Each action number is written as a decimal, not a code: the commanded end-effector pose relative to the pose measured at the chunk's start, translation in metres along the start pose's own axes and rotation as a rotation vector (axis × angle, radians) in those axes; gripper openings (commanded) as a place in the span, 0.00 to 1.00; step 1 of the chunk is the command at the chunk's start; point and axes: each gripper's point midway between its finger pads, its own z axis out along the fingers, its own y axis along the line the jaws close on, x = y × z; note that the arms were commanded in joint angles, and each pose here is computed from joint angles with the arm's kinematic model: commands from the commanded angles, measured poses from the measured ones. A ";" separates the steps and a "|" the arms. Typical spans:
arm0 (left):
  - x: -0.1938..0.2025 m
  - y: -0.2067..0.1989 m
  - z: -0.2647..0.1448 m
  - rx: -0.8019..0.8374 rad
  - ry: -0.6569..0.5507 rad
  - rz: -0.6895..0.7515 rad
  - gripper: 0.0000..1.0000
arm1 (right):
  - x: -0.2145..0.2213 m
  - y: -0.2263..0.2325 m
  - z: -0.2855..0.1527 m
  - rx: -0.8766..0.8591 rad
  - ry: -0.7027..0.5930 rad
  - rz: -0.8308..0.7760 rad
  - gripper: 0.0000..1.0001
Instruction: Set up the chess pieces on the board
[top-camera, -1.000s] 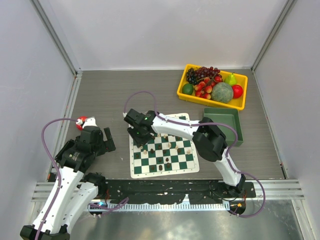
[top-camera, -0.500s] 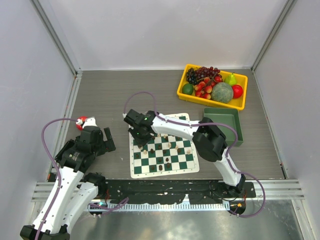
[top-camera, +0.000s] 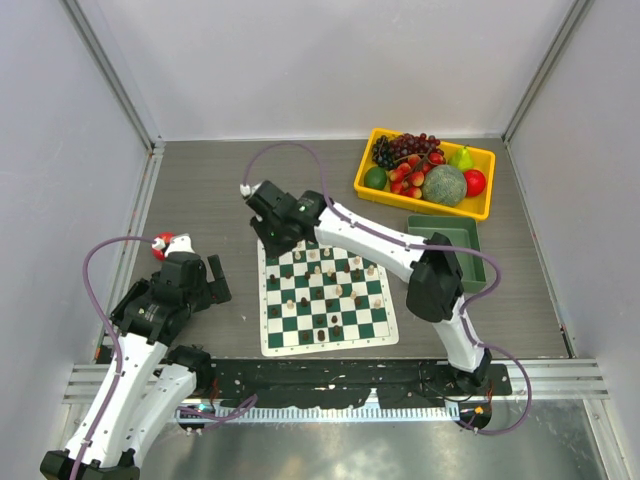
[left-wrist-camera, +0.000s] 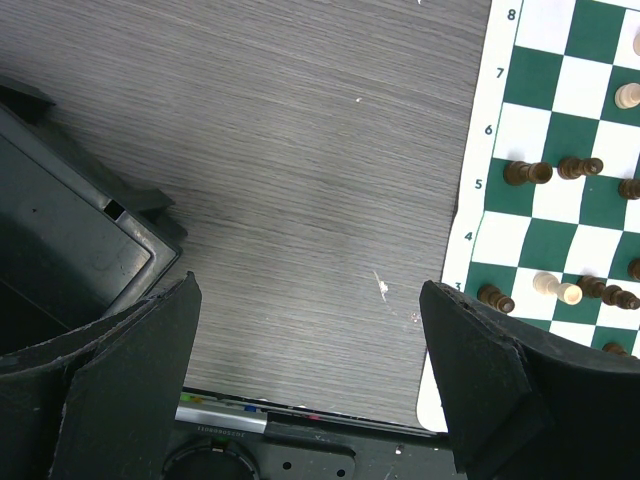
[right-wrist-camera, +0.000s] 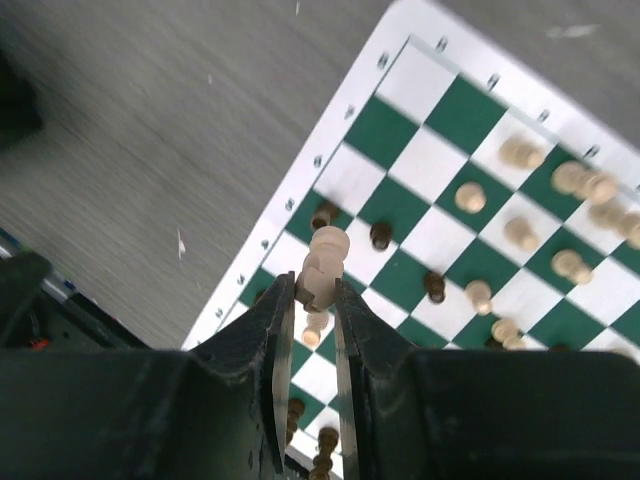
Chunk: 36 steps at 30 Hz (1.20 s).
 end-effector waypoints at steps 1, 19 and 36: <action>-0.010 0.000 0.000 -0.001 -0.045 -0.008 0.99 | -0.034 -0.018 0.003 0.050 -0.051 -0.006 0.18; -0.010 -0.001 0.001 0.004 -0.043 -0.007 0.99 | -0.047 -0.066 0.068 0.119 0.010 -0.006 0.18; -0.009 -0.001 0.002 0.002 -0.039 -0.006 0.99 | -0.034 -0.075 0.092 0.123 0.055 0.002 0.19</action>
